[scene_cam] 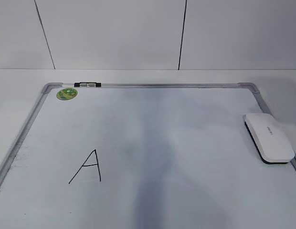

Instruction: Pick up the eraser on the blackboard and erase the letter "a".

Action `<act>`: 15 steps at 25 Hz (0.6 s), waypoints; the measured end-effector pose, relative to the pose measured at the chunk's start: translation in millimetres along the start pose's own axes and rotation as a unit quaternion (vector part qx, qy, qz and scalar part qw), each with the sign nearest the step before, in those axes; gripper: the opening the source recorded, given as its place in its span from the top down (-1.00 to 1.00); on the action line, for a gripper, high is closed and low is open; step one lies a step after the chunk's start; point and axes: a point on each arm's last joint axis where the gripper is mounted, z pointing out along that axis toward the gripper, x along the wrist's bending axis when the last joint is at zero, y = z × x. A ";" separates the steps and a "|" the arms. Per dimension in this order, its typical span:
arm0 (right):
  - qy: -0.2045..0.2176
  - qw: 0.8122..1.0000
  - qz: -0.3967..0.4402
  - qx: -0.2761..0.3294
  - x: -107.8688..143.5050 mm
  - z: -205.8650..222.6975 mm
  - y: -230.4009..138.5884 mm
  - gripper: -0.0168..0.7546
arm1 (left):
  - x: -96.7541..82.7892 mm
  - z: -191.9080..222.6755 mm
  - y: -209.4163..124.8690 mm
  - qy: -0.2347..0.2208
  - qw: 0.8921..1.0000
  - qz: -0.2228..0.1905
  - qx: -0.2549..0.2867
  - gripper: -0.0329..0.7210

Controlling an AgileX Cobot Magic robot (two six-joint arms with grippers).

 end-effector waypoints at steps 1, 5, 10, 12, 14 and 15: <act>0.000 1.000 0.000 0.000 -0.3 -1.0 -11.9 -0.58 | -1.0 -2.6 -10.3 0.000 1.000 0.000 0.000 0.11; 0.000 1.000 0.000 -0.012 -1.6 -5.0 -61.7 -0.58 | -5.7 -17.2 -56.5 0.002 1.000 0.005 -0.014 0.11; 0.001 0.999 0.002 -0.052 -3.0 -6.9 -120.7 -0.58 | -9.1 -24.4 -115.7 0.004 0.999 0.009 -0.036 0.12; 0.002 0.997 0.002 -0.082 -3.5 -9.3 -140.3 -0.58 | -9.3 -25.8 -137.2 0.009 0.999 0.014 -0.047 0.14; 0.001 0.994 0.003 -0.111 -4.1 -10.6 -154.8 -0.58 | -9.0 -27.3 -157.0 0.018 0.998 0.020 -0.062 0.15; -0.001 0.992 0.002 -0.127 -4.7 -11.5 -161.2 -0.58 | -9.2 -27.9 -165.6 0.019 0.997 0.022 -0.072 0.15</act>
